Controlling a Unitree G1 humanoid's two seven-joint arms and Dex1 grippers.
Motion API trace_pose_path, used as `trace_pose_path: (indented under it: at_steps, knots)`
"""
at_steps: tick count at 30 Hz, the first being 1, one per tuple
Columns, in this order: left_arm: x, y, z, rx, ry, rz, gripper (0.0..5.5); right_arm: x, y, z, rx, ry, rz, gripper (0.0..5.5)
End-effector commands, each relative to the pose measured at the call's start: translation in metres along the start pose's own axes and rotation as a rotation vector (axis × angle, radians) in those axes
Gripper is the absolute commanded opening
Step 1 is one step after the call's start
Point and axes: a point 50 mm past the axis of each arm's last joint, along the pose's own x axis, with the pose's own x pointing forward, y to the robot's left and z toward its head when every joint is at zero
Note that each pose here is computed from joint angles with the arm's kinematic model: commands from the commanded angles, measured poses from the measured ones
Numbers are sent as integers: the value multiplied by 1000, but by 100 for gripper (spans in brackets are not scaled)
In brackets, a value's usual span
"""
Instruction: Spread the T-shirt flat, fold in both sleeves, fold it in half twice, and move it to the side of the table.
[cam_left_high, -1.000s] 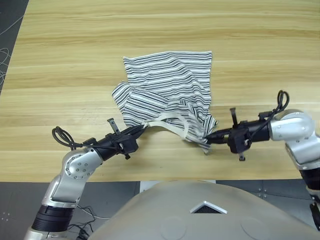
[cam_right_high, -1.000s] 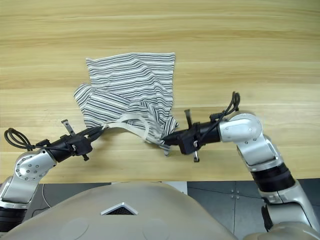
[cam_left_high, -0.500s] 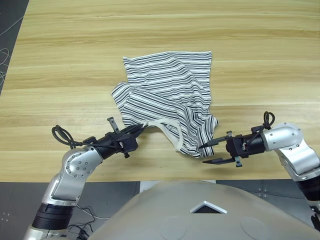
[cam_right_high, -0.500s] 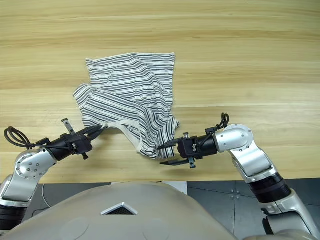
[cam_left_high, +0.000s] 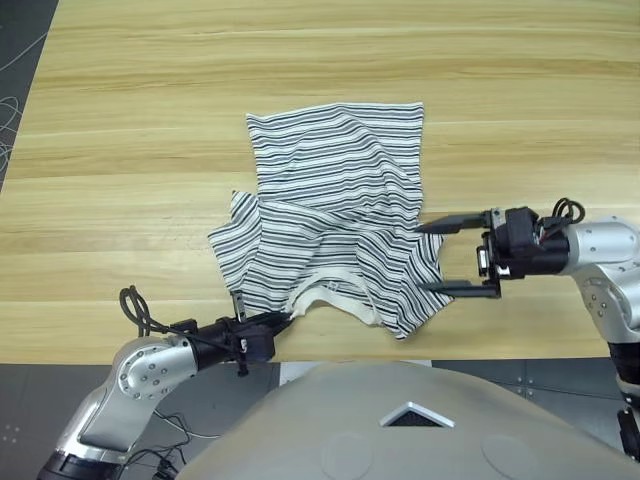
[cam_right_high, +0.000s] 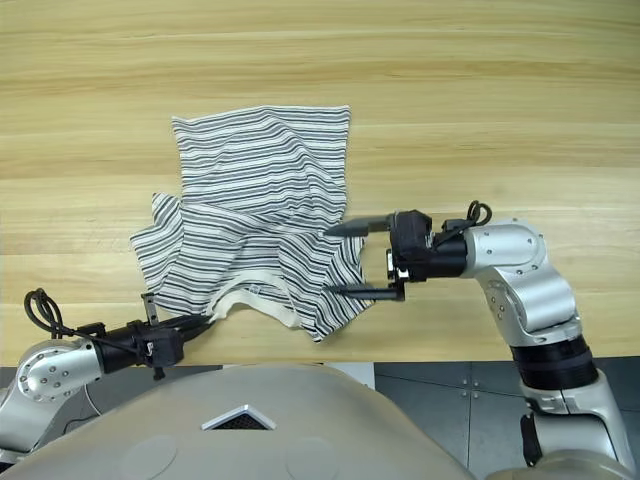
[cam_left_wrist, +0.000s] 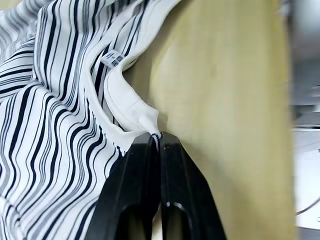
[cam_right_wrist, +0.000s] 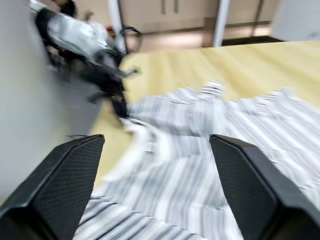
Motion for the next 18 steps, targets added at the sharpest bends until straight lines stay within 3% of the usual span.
trace_pose_path:
  at_steps: [1,5,11,18]
  knots:
    - [-8,-13,3,-7,22,-105,10,3,-20,-4,-119,59,-136,389]
    - [-10,-13,3,-13,23,-124,10,10,-32,-8,-187,88,-186,389]
    - [-13,-19,8,-35,-2,-194,10,-9,-22,-31,-245,344,-22,389]
    - [-16,-12,35,-115,-179,-166,10,-23,-5,-30,-162,317,47,389]
